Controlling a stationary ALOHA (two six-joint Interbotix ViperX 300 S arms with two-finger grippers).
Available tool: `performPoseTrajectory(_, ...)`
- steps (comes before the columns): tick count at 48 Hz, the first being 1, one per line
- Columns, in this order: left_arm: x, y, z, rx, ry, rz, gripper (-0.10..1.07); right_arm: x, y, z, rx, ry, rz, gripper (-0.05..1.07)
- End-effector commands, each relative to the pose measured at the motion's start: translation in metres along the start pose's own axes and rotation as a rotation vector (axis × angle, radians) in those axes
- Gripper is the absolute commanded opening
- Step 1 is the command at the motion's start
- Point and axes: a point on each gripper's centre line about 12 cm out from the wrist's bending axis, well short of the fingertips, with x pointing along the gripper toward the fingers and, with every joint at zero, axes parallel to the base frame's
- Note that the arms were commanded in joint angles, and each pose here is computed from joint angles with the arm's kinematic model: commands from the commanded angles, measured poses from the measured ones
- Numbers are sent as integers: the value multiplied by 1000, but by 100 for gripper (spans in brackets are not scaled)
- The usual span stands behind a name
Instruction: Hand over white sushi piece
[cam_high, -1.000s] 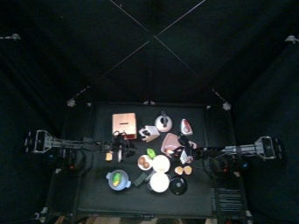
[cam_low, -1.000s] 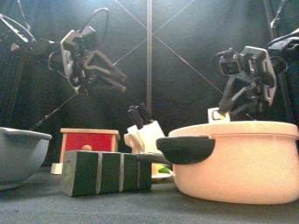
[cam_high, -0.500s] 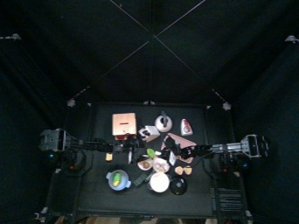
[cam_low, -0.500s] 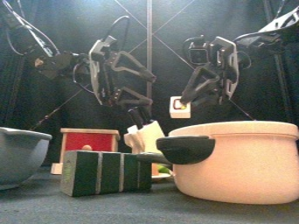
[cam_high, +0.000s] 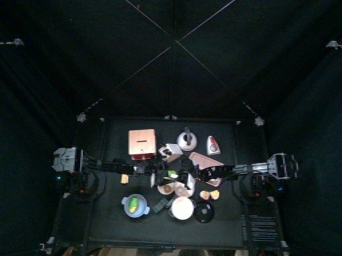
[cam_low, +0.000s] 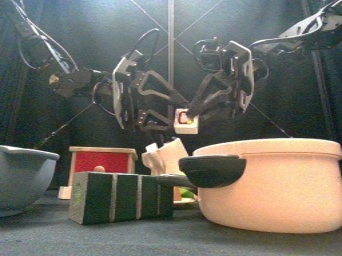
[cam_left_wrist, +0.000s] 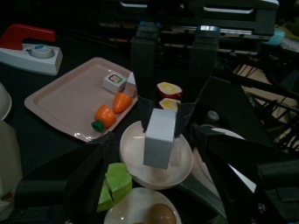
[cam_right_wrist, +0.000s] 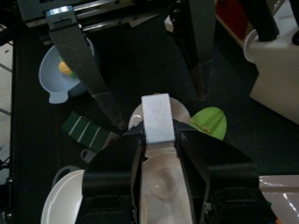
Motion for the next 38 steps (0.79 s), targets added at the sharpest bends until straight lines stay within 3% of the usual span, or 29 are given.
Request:
performPoseTrajectory(1,2,-2,9,12,-28,-11,101,-4,7,13,-7,-36,22,51)
performPoseTrajectory(12,2,-1,5,20,-15,-13,93,-3,7,12,-7,-34,21,50)
performPoseTrajectory(29,2,-4,6,32,-16,-25,58,-3,10,10,-10,-28,33,51)
performPoseTrajectory(38,0,-5,8,42,-19,-32,45,0,8,4,-1,-11,28,55)
